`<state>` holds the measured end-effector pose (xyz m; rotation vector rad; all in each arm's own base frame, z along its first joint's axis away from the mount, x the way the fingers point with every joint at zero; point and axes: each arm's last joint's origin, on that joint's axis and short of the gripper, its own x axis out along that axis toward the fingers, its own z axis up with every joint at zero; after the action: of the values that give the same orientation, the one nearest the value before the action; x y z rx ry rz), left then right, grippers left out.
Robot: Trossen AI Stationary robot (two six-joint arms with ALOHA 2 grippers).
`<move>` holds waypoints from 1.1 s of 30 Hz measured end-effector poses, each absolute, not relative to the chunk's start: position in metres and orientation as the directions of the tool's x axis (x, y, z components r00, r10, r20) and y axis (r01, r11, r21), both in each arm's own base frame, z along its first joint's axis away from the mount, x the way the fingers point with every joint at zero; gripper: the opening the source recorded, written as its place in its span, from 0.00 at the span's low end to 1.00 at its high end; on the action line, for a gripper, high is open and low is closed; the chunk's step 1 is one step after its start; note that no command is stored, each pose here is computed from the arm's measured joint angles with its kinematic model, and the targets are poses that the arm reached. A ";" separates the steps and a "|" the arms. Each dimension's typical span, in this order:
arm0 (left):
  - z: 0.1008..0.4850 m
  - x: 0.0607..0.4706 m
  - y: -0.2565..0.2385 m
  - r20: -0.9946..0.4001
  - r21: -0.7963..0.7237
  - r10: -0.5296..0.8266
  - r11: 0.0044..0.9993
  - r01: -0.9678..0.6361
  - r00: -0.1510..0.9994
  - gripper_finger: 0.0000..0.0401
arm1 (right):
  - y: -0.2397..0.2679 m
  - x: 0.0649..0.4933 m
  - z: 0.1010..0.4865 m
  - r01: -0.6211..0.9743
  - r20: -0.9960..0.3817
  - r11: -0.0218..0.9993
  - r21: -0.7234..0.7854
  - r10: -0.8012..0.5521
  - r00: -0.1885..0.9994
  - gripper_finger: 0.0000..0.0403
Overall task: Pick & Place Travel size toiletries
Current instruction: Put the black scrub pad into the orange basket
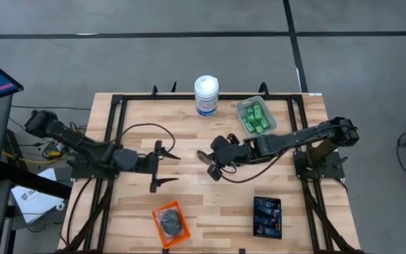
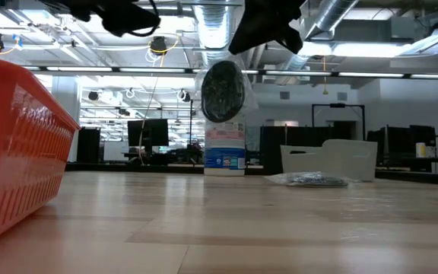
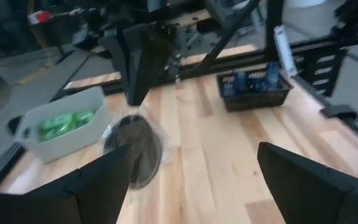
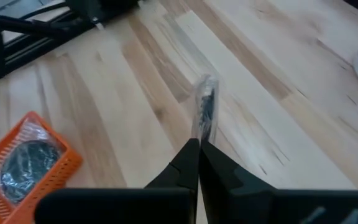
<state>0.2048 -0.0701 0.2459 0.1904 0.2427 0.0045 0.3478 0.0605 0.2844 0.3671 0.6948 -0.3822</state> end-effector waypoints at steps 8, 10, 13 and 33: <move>0.235 0.231 -0.042 -0.240 0.155 -0.073 0.982 0.112 0.968 0.85 | 0.073 0.348 0.287 0.399 -0.646 0.895 0.201 -0.185 0.741 0.00; 0.231 0.237 -0.035 -0.245 0.168 -0.069 0.979 0.112 0.967 0.85 | 0.075 0.348 0.288 0.391 -0.641 0.897 0.206 -0.179 0.747 0.00; 0.224 0.245 -0.026 -0.258 0.165 -0.057 0.981 0.103 0.964 0.85 | 0.078 0.348 0.288 0.382 -0.640 0.901 0.205 -0.172 0.749 0.00; 0.192 0.273 -0.010 -0.261 0.028 -0.231 0.969 0.247 0.937 0.68 | 0.086 0.351 0.294 0.302 -0.587 0.932 0.201 -0.132 0.799 0.00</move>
<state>0.2728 -0.0105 0.1924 0.0607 0.2592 -0.2442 0.3512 0.0862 0.2937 0.2935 0.6028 -0.2366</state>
